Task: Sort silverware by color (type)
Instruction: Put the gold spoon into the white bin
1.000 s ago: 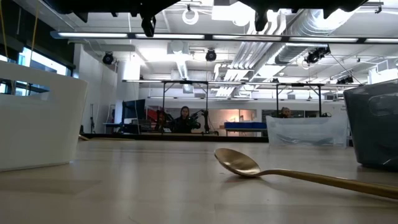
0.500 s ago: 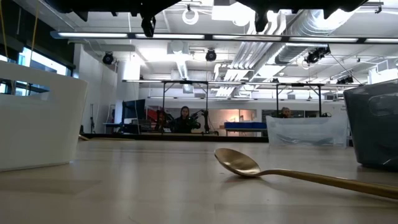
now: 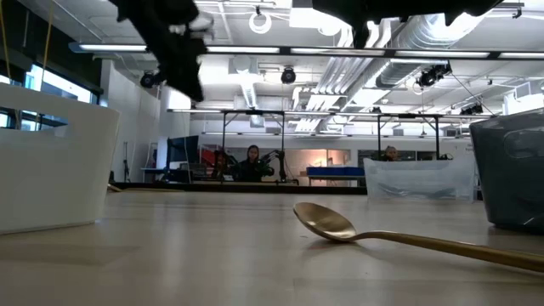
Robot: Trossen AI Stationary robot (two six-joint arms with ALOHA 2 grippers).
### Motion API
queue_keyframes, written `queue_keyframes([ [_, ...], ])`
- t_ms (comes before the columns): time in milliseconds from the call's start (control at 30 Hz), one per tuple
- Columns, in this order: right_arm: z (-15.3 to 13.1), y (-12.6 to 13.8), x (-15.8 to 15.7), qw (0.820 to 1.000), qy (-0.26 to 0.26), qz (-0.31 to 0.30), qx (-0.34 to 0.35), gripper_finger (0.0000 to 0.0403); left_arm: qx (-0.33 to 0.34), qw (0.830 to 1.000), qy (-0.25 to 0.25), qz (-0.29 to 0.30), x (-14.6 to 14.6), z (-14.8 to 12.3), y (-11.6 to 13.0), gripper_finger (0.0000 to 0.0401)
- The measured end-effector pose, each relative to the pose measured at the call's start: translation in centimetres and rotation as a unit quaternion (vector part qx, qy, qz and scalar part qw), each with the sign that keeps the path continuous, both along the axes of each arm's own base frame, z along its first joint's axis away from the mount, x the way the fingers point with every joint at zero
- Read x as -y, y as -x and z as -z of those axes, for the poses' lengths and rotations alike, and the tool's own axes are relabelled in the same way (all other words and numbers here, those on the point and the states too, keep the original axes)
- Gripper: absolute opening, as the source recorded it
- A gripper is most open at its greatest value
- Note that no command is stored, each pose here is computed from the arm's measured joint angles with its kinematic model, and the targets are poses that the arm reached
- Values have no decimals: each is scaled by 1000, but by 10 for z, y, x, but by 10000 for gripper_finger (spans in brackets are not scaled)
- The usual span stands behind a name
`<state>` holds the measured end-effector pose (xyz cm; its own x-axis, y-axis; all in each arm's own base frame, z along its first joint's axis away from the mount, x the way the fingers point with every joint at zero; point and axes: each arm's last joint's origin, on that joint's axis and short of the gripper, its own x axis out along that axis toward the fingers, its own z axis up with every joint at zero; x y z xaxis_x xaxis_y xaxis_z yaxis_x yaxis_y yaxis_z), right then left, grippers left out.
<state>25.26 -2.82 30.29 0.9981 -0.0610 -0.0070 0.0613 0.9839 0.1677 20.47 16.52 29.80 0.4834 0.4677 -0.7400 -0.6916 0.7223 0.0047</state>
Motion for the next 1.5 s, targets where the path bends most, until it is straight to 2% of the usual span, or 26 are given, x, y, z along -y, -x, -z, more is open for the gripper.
queue_keyframes([
  [133, 1, 0, 0, 1000, -26, 0, -3, 0, -77, 993, 63, -67, -48, 23, 14, 120],
  [300, 1, 0, 0, 999, -48, -1, -3, 0, -152, 976, 132, -83, -85, 58, 23, 133],
  [533, 5, 0, 0, 995, -93, 1, -22, 0, -201, 947, 222, -113, -102, 101, 27, 134],
  [667, 7, 0, 0, 994, -103, 2, -28, 0, -228, 934, 250, -116, -107, 118, 30, 134],
  [833, 7, 0, 0, 994, -103, 2, -28, 0, -243, 926, 262, -122, -111, 130, 32, 134],
  [1133, 7, 0, 0, 994, -103, 2, -28, 0, -286, 914, 250, -143, -119, 143, 39, 134],
  [1500, 7, 0, 0, 994, -103, 2, -30, 0, -319, 902, 261, -127, -125, 162, 43, 133],
])
